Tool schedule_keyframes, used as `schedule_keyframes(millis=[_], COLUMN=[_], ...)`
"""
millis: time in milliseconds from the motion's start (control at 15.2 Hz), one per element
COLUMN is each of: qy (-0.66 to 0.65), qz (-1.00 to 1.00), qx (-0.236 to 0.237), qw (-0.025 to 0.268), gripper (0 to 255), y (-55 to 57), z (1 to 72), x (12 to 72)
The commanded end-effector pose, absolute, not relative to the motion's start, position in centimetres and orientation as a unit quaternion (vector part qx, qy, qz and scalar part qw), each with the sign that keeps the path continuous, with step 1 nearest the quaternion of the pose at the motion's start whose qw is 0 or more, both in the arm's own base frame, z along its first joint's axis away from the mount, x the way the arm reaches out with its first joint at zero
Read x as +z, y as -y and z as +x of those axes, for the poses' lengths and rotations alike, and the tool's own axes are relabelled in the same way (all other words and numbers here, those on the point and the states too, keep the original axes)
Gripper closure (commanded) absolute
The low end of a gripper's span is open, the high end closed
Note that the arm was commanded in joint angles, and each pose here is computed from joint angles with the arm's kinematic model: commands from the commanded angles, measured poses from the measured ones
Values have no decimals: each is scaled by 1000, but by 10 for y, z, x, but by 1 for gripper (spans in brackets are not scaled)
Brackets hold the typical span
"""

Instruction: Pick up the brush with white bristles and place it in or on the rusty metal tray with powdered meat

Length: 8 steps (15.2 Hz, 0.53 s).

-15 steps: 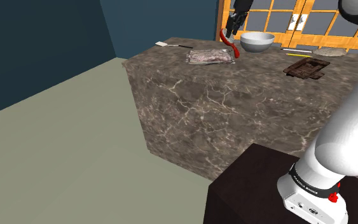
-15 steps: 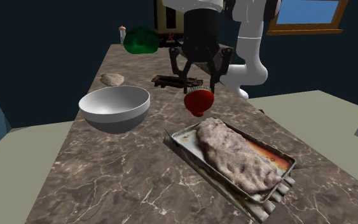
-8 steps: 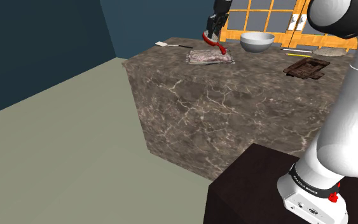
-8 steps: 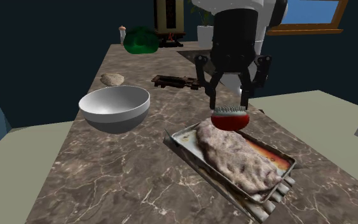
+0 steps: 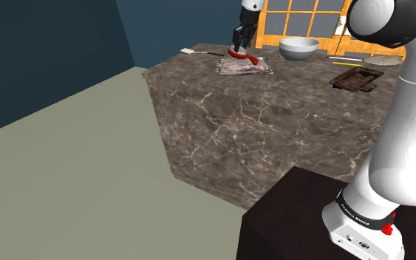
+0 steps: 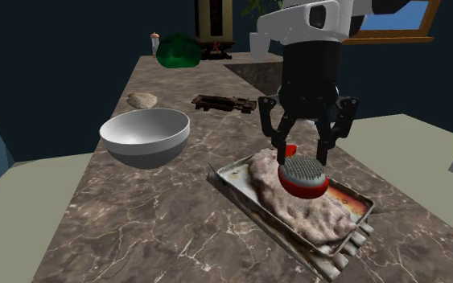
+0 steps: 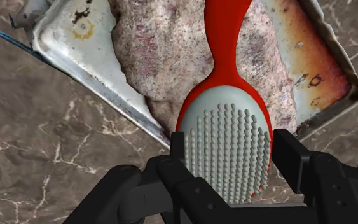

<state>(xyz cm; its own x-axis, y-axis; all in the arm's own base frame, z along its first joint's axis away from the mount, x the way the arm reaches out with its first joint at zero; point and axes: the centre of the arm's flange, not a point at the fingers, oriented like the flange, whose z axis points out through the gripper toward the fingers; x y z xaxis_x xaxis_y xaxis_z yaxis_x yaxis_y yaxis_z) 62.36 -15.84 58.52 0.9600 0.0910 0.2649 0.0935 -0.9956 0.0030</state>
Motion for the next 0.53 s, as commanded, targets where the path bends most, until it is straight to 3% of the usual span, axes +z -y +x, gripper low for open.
schedule_keyframes(millis=[0, 462], qy=[47, 47], qz=[-990, -990], qx=[-134, -134], qw=[5, 5], gripper=[255, 255], y=[158, 158], z=[623, 623], x=[574, 552])
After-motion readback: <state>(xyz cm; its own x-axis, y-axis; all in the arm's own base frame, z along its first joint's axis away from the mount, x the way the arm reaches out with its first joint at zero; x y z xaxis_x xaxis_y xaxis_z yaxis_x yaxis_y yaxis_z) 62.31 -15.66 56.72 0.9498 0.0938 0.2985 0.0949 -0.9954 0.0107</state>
